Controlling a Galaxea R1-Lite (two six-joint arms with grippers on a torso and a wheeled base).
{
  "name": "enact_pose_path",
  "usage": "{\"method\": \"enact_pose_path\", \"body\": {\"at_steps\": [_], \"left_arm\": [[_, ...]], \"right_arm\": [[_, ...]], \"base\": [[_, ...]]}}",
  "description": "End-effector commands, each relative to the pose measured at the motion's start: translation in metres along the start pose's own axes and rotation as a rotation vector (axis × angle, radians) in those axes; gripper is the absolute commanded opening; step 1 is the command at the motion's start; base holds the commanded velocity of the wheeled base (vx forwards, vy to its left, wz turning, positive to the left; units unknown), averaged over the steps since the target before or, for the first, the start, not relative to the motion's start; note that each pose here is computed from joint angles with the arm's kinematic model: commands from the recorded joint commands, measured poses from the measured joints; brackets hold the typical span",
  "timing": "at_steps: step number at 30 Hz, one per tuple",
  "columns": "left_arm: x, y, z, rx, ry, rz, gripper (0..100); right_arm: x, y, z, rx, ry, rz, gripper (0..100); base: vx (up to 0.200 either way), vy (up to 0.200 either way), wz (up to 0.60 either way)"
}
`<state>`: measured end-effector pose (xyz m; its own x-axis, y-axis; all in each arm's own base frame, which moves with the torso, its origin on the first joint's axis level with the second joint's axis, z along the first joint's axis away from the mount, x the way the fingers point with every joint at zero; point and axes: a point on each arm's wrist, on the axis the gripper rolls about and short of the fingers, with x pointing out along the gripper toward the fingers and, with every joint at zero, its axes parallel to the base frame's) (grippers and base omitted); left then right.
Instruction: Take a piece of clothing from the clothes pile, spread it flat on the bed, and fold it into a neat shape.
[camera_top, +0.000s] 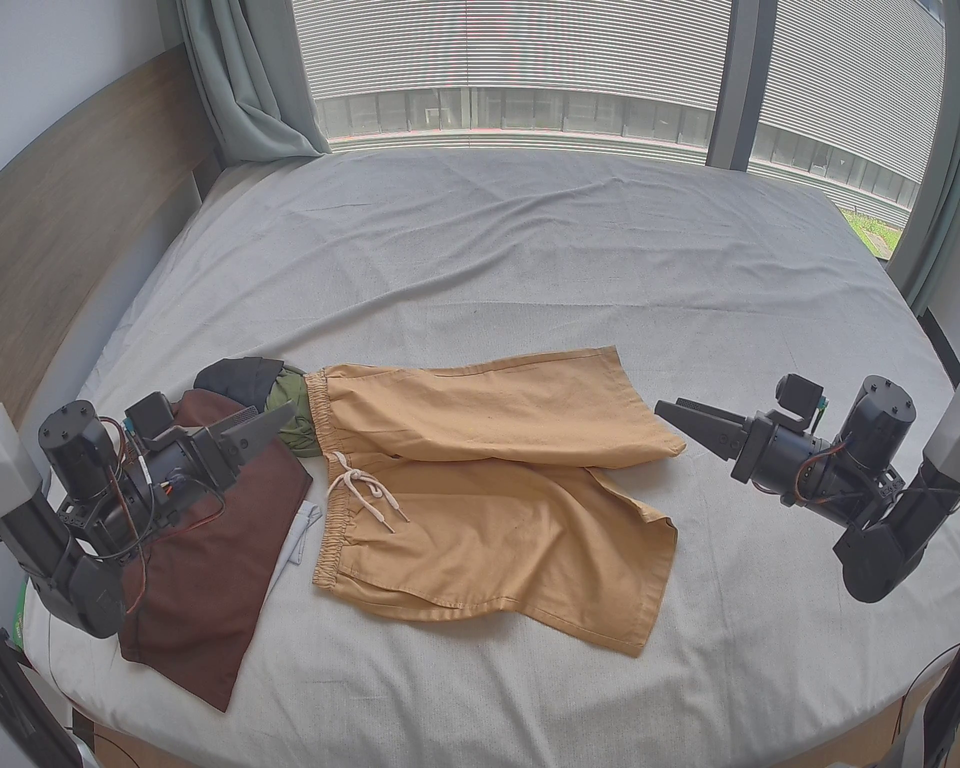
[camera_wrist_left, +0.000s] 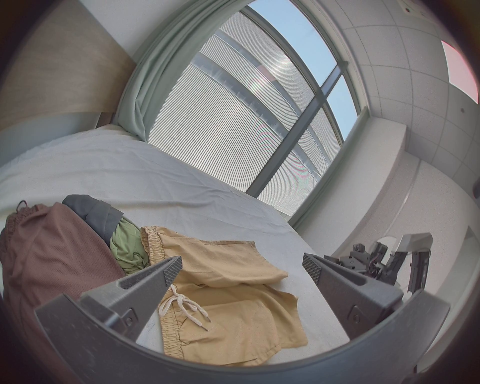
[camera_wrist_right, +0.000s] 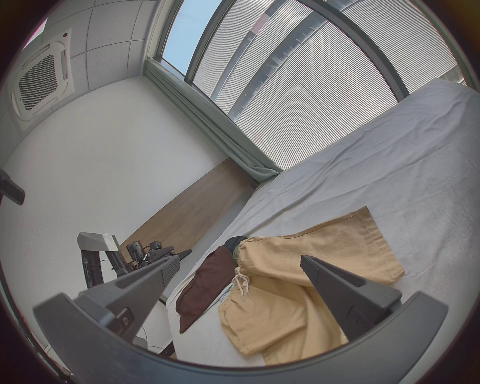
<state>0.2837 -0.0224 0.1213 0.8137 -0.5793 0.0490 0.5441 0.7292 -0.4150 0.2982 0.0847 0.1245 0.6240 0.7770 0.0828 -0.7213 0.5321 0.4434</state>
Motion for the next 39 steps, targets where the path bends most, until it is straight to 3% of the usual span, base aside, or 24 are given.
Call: {"method": "enact_pose_path", "body": {"at_steps": [1,8,20,28,33,39], "left_arm": [[-0.015,-0.001,-0.002,0.033,0.031,-0.011,100],[-0.029,0.011,-0.018,0.136,0.119,-0.041,100],[-0.034,0.02,-0.038,0.097,0.192,-0.008,100],[-0.031,0.03,-0.055,0.19,0.248,-0.009,100],[-0.033,0.029,-0.057,0.178,0.256,-0.011,100],[-0.03,0.028,-0.056,0.18,0.25,-0.02,100]], "right_arm": [[-0.004,0.019,0.001,-0.019,0.004,0.036,100],[-0.012,0.008,-0.009,-0.106,0.035,-0.009,100],[-0.014,-0.018,-0.029,-0.144,0.094,-0.078,100],[-0.021,-0.059,-0.053,-0.18,0.161,-0.169,100],[-0.02,-0.07,-0.068,-0.148,0.2,-0.186,100],[-0.018,-0.079,-0.078,-0.175,0.223,-0.188,100]], "base": [[0.0,0.0,0.0],[0.0,0.0,0.0],[0.0,0.0,0.0],[0.0,0.0,0.0],[0.0,0.0,0.0],[0.0,0.0,0.0]]}}
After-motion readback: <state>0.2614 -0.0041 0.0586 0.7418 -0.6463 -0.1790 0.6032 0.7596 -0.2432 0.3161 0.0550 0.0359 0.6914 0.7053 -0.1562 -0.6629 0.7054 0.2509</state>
